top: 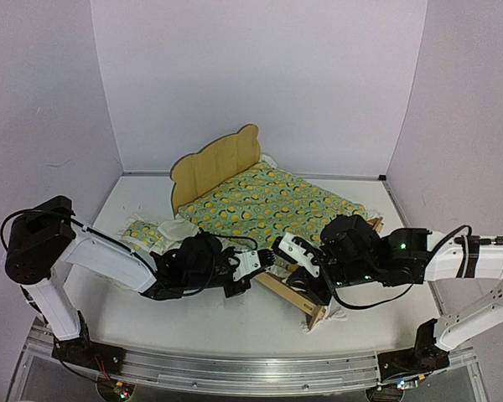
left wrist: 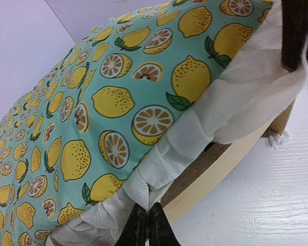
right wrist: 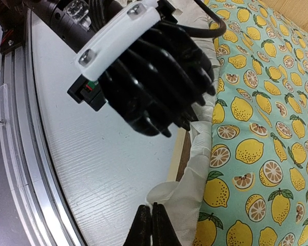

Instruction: Set up the pet bed

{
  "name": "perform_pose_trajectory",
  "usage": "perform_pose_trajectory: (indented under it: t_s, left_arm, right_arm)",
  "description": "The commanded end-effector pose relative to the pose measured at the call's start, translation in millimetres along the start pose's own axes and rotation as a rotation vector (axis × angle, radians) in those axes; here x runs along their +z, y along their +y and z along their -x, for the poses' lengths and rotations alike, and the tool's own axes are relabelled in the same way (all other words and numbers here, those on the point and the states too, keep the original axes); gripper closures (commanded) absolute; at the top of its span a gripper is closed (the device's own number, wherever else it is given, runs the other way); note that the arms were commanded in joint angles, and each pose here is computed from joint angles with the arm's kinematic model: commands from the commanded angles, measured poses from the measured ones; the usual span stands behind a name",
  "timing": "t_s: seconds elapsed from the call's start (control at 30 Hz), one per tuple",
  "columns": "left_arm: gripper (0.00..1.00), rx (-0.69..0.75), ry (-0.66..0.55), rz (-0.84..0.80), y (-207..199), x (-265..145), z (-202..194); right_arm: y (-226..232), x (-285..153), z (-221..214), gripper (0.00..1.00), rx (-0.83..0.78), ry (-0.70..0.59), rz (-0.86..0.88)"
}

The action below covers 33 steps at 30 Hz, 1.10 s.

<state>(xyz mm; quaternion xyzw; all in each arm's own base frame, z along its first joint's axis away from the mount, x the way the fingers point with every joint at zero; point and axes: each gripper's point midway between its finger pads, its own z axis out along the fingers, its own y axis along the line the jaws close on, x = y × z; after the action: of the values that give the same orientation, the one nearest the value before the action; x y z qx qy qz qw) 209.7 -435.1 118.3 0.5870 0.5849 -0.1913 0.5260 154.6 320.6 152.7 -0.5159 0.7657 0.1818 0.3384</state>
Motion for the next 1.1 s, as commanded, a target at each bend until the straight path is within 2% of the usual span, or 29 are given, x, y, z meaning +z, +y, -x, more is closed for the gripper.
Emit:
perform_pose_trajectory:
  t_s: [0.0, 0.17, 0.4, 0.5, 0.67, 0.7, 0.73, 0.77, 0.83, 0.87, 0.97, 1.07]
  left_arm:
    - [0.99, -0.021, -0.002, 0.08, 17.7, -24.9, 8.0]
    - [1.0, -0.085, -0.031, 0.088, 16.3, -58.7, 7.7]
    - [1.0, -0.194, 0.044, 0.185, 24.9, -69.7, -21.2]
    - [1.0, -0.224, -0.008, 0.156, 26.0, -66.5, -1.3]
    - [1.0, -0.299, -0.075, 0.187, 41.7, -75.4, 22.1]
    - [0.92, -0.299, -0.093, 0.168, 40.4, -77.6, 28.3]
    - [0.8, -0.299, -0.088, 0.132, 34.7, -77.3, 29.4]
    - [0.66, -0.32, -0.076, 0.111, 30.9, -77.5, 27.8]
    - [0.42, -0.393, -0.04, 0.085, 23.2, -81.2, 13.1]
    - [0.34, -0.433, -0.025, 0.077, 19.1, -85.6, 4.5]
    - [0.25, -0.606, -0.002, 0.082, 15.1, -103.8, -17.3]
    - [0.18, -0.836, -0.028, 0.102, 17.6, -118.9, -24.9]
  right_arm:
    - [2.7, -13.1, 35.7, 1.0, 0.052, -0.104, 0.021]
    - [17.1, -9.1, 38.4, 1.0, 0.19, -0.085, 0.111]
    - [19.0, 3.4, 45.2, 1.0, 0.443, -0.047, 0.129]
    - [-0.3, -3.3, 49.0, 1.0, 0.496, -0.09, 0.026]
    - [-1.9, -6.7, 46.7, 1.0, 0.487, -0.088, 0.017]
    - [-1.6, -7.5, 43.3, 1.0, 0.487, -0.086, 0.016]
    - [2.7, -8.5, 42.6, 1.0, 0.476, -0.091, 0.042]
    - [9.3, -8.7, 42.3, 0.94, 0.457, -0.089, 0.081]
    - [37.7, -7.2, 40.1, 0.7, 0.403, -0.052, 0.24]
    - [46.3, -7.1, 38.5, 0.6, 0.386, -0.03, 0.287]
    - [31.0, -15.7, 31.4, 0.37, 0.383, 0.012, 0.192]
    - [-25.3, -33.6, 22.6, 0.26, 0.399, 0.036, -0.096]
